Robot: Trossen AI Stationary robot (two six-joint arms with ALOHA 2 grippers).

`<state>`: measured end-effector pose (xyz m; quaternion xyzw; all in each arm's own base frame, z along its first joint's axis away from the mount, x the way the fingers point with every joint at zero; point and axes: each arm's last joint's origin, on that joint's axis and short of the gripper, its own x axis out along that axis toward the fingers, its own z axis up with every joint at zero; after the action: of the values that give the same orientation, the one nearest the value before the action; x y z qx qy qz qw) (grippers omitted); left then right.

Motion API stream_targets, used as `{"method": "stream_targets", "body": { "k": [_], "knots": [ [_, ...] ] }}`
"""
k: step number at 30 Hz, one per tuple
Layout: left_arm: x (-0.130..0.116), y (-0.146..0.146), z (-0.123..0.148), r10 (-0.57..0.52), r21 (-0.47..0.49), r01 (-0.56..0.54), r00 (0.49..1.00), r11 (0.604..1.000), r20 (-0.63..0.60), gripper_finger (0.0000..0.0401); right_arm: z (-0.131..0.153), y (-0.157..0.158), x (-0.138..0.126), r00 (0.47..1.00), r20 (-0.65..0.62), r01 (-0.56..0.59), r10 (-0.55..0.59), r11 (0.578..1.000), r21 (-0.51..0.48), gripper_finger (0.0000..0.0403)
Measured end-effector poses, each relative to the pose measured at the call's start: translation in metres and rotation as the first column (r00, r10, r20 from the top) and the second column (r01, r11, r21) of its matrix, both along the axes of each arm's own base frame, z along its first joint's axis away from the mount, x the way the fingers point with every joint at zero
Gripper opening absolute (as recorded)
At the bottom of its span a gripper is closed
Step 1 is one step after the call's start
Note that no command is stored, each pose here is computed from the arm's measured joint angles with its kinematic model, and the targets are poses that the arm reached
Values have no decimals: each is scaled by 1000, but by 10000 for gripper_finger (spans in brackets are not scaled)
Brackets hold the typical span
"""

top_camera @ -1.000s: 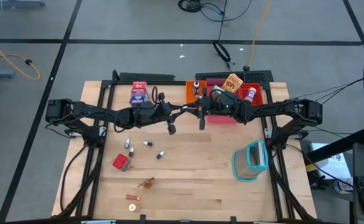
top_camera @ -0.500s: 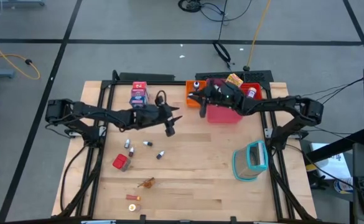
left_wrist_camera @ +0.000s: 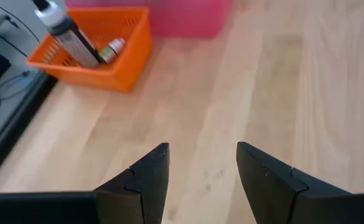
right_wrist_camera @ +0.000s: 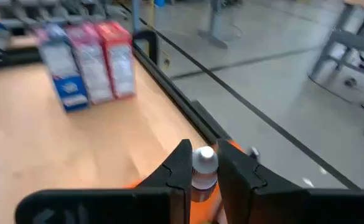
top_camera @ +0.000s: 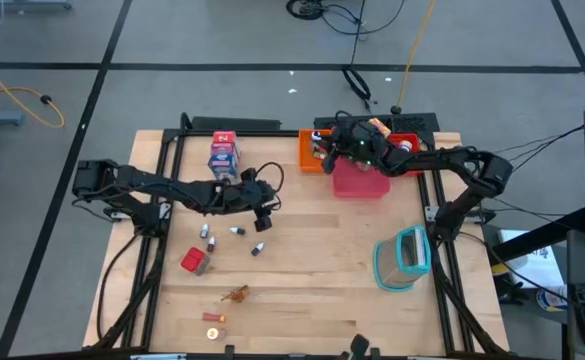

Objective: Pick & Place Kitchen Items
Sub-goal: Put the small brown food coloring bottle into the orange bin

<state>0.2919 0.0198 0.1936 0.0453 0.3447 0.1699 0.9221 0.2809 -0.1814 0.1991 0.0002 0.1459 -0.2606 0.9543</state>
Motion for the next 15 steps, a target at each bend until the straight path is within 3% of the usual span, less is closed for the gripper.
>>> {"method": "stream_targets", "body": {
  "k": [10, 15],
  "knots": [
    [-8, -15, -9, -9, -48, 4, 994, 999, -107, 189, -19, -10, 1, 998, -32, 55, -54, 998, 35, 41],
    [-11, -19, -11, 0, -71, -10, 991, 997, -131, 188, -19, -10, 1, 998, -26, 55, -54, 998, 32, 100]
  ]
}}
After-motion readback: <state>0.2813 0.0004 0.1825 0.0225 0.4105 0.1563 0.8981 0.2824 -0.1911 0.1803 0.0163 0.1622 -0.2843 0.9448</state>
